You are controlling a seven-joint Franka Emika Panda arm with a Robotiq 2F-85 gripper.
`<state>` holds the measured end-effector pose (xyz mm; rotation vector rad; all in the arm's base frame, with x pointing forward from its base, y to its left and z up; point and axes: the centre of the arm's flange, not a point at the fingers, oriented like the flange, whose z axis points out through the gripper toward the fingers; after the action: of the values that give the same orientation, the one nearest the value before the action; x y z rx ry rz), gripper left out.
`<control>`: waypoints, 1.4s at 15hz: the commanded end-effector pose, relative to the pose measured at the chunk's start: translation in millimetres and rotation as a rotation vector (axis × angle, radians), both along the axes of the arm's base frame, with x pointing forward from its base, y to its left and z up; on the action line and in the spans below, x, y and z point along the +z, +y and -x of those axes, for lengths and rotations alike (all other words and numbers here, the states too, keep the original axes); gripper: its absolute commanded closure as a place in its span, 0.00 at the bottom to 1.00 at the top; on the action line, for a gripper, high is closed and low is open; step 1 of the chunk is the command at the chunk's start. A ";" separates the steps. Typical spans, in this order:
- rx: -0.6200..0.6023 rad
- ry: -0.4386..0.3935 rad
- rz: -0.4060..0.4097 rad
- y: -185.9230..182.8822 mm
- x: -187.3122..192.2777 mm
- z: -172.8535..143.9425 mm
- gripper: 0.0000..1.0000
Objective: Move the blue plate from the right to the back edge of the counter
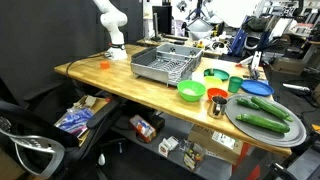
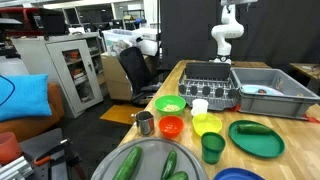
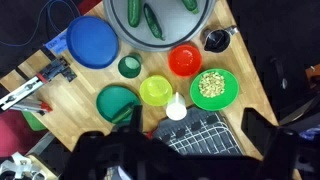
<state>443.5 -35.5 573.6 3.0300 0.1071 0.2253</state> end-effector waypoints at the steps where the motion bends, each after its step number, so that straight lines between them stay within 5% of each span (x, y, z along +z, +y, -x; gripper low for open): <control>1: 0.000 0.000 0.000 0.0 0.0 0.0 0.00; 7: -0.055 0.047 -0.026 -6.5 -9.1 -0.4 0.00; 11: -0.269 0.142 -0.037 -30.7 -48.5 -0.9 0.00; 17: -0.579 0.264 -0.168 -68.2 -118.4 0.1 0.00; 18: -0.501 0.267 -0.116 -64.5 -115.1 0.5 0.00; 21: -0.557 0.276 -0.146 -70.0 -119.7 0.3 0.00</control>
<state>443.2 -105.6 454.0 3.0574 -0.7499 -0.2400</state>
